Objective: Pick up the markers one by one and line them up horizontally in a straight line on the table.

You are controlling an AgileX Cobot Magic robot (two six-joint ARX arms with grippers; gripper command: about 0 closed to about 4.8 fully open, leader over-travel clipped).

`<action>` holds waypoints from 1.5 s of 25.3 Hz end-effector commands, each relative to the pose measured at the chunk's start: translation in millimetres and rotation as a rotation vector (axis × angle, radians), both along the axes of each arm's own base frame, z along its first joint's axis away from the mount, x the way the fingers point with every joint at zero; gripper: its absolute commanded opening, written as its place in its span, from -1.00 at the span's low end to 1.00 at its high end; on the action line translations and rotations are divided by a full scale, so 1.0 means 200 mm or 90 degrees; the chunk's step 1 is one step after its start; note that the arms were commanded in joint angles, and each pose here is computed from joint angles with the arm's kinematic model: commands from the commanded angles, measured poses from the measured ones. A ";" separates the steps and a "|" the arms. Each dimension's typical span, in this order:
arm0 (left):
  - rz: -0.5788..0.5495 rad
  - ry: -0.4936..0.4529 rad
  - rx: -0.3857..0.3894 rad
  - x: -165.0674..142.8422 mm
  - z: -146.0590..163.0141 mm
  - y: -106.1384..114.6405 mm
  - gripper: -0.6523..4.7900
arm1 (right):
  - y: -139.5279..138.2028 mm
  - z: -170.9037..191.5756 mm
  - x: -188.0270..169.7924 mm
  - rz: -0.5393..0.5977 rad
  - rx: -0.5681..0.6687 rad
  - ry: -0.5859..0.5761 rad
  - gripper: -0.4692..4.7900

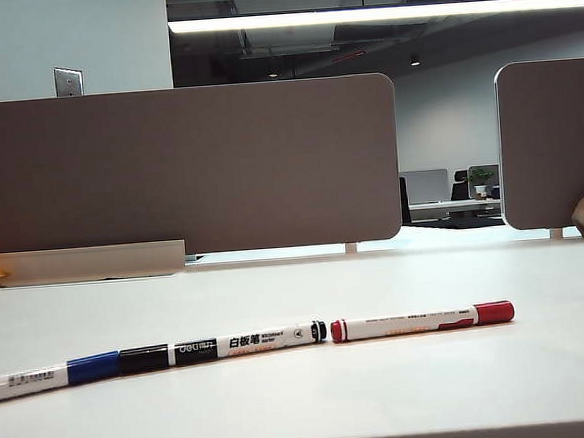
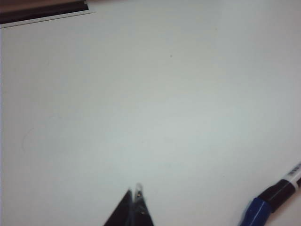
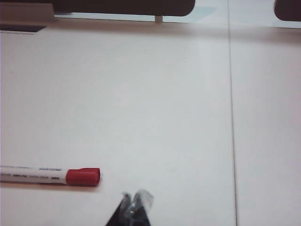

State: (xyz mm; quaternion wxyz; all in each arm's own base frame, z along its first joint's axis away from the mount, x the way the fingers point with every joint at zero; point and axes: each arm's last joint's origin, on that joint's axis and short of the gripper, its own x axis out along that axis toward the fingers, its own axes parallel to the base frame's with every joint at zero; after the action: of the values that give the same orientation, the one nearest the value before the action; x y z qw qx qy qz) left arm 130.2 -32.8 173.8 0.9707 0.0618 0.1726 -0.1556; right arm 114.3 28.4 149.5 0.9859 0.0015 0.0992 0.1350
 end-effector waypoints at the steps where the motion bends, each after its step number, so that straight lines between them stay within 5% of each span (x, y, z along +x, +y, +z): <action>1: 0.001 -0.005 0.000 0.00 0.01 0.00 -0.78 | 0.00 -0.01 0.00 -0.009 0.001 -0.001 -0.82; 16: 0.000 -0.007 -0.001 0.00 0.01 0.00 -0.78 | 0.00 -0.01 0.00 -0.009 0.001 -0.001 -0.82; 24: 0.003 -0.110 -0.026 -0.08 0.06 0.02 -0.78 | -0.02 0.07 -0.04 -0.019 0.025 -0.102 -0.82; 38: 0.038 -0.148 -0.030 -0.13 -0.04 0.06 -0.78 | -0.09 0.14 -0.08 -0.089 0.037 -0.204 -0.82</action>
State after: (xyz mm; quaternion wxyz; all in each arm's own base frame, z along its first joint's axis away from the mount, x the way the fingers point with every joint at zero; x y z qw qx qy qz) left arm 105.1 -20.7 163.8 0.9886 0.0518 0.0667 -0.1244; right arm 97.4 11.4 177.4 0.9958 0.0137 -0.0589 0.0686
